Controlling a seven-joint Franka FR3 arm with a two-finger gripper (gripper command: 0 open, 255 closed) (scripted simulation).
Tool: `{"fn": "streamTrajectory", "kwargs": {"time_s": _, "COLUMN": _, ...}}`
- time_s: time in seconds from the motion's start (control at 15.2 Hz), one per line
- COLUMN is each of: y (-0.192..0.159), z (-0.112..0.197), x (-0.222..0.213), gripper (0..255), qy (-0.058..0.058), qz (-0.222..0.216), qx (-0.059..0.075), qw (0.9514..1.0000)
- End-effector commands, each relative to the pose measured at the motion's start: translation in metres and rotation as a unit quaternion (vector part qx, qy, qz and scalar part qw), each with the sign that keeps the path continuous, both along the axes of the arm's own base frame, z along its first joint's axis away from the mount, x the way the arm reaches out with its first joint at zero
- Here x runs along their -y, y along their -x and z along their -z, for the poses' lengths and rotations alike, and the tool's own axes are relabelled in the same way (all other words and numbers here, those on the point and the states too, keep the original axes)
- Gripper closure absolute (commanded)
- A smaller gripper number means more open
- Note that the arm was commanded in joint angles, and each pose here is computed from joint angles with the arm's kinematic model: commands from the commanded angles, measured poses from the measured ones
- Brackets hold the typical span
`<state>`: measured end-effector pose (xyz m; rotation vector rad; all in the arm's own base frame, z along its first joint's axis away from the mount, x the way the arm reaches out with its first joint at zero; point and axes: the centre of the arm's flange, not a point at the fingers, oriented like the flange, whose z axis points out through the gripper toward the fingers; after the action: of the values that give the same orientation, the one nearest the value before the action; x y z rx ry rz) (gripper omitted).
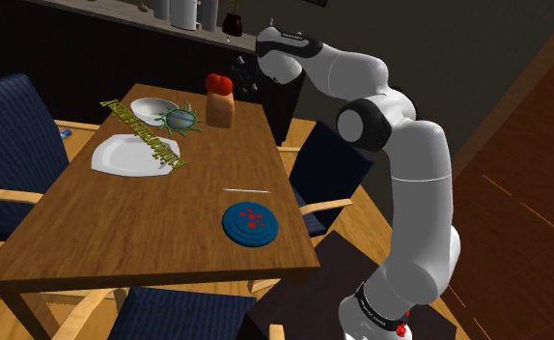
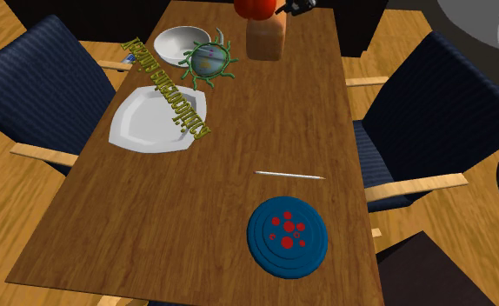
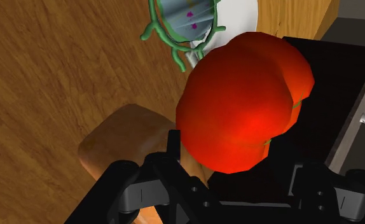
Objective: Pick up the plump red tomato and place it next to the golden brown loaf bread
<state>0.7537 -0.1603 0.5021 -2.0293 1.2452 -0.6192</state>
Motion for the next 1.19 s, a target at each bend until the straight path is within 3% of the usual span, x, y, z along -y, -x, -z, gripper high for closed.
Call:
{"fn": "streamTrajectory", "kwargs": {"time_s": 0.0, "y": 0.0, "z": 0.01, "x": 0.002, "gripper": 255, "qy": 0.0, "qz": -0.001, "qx": 0.0, "qw": 1.0}}
{"fn": "streamTrajectory", "kwargs": {"time_s": 1.12, "y": 0.0, "z": 0.1, "x": 0.002, "gripper": 255, "qy": 0.0, "qz": -0.001, "qx": 0.0, "qw": 1.0}}
